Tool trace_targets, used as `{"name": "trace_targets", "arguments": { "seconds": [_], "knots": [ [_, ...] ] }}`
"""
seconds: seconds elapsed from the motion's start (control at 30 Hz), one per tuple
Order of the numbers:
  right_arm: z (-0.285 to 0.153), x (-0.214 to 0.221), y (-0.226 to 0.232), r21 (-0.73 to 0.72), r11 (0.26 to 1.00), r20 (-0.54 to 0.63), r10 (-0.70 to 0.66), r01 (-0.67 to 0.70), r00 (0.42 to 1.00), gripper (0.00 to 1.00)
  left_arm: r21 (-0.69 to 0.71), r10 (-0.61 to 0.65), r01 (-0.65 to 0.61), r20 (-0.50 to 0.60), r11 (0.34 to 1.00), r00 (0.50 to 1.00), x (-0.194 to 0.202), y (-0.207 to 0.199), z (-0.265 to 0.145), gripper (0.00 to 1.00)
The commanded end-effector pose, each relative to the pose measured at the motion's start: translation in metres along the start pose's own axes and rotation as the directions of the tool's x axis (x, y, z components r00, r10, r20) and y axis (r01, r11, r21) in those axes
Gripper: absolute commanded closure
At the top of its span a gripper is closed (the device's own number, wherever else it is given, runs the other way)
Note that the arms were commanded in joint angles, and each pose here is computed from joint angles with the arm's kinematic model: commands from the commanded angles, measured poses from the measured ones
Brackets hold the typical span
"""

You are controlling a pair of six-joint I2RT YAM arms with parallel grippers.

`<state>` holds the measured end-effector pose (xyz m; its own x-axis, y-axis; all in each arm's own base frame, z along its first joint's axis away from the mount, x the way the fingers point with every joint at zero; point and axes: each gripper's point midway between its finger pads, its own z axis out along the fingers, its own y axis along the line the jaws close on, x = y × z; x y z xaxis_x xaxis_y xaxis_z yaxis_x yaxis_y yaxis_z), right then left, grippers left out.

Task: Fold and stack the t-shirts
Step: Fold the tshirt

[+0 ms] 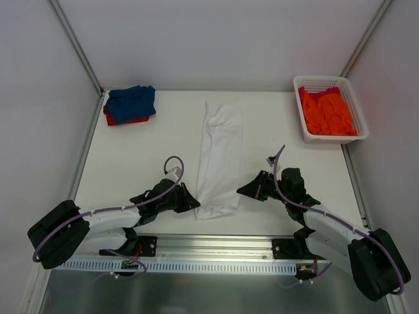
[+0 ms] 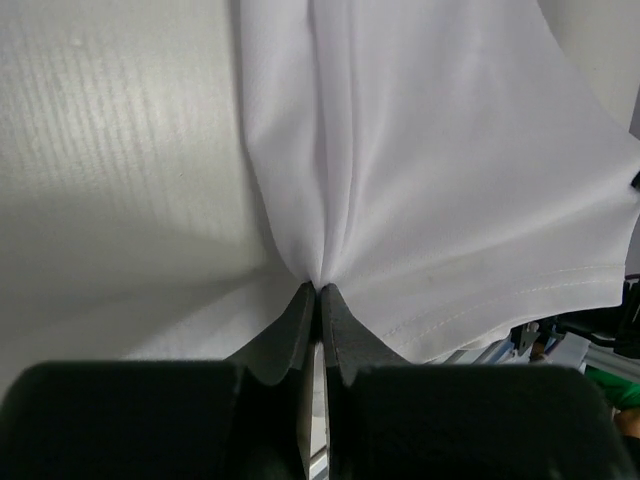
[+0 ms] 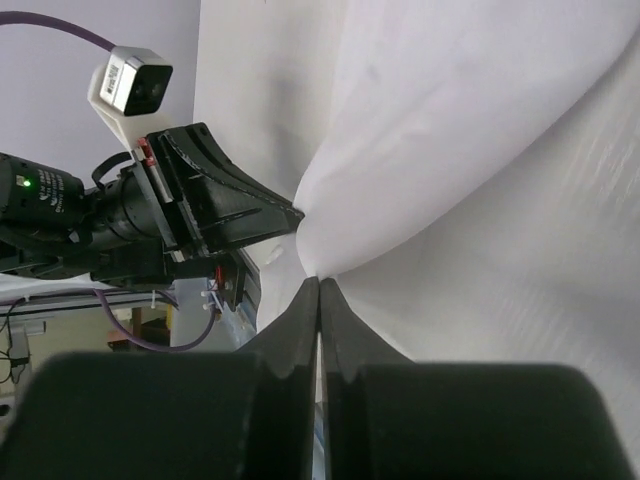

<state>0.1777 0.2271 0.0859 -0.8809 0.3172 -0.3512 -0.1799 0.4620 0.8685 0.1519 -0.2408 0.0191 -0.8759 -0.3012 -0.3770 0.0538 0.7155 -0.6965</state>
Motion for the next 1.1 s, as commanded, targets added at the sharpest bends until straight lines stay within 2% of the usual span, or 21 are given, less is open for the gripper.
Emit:
{"name": "trace_targets", "arguments": {
  "seconds": [0.0,0.5,1.07],
  "knots": [
    [-0.008,-0.009,-0.004,0.109,0.992,0.002,-0.059,0.059,0.998,1.00,-0.087,0.074,-0.072,0.026,0.994,0.997,-0.012,0.003,-0.006,1.00],
    [0.003,-0.028,0.002,0.136,0.986,-0.003,-0.097,0.097,0.995,1.00,-0.049,0.159,-0.156,0.073,0.987,0.985,-0.053,-0.048,0.009,1.00],
    [0.016,-0.083,0.020,0.156,0.976,0.038,-0.161,0.154,0.986,1.00,-0.045,0.226,-0.222,0.185,0.974,0.956,-0.124,-0.081,0.008,1.00]
  ]
}}
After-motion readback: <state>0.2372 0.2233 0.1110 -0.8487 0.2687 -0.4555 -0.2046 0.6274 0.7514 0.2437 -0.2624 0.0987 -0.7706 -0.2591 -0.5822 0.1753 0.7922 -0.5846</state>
